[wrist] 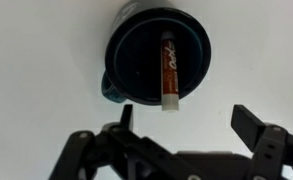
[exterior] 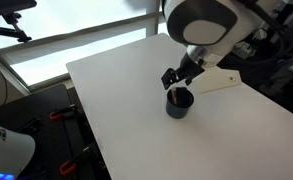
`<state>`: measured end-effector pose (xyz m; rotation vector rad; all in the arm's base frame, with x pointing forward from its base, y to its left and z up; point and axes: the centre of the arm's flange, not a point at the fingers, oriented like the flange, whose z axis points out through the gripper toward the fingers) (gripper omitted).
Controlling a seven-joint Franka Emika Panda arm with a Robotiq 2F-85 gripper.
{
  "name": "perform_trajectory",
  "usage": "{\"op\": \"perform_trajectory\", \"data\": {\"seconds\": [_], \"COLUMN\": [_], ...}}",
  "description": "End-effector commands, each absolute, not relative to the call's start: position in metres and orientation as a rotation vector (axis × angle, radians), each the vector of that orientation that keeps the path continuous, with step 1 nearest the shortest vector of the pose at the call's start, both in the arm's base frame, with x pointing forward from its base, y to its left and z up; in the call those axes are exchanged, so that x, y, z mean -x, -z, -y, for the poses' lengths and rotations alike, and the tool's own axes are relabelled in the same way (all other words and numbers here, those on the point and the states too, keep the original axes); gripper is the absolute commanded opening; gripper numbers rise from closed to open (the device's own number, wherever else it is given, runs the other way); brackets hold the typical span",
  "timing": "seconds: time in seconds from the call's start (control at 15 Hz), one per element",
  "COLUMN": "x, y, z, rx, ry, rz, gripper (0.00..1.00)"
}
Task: Remove the marker from the cup and put it on the table
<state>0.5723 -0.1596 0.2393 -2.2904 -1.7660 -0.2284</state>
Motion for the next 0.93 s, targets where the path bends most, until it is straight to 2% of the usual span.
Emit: {"op": "perform_trajectory", "data": {"seconds": [0.0,0.87], "x": [-0.566,-0.577], "y": [-0.246,-0.229], "z": [0.154,0.158], "rx": [2.349,2.549], "ry": [0.205,0.16], "rz": [1.653,1.348], "gripper": [1.0,1.0]}}
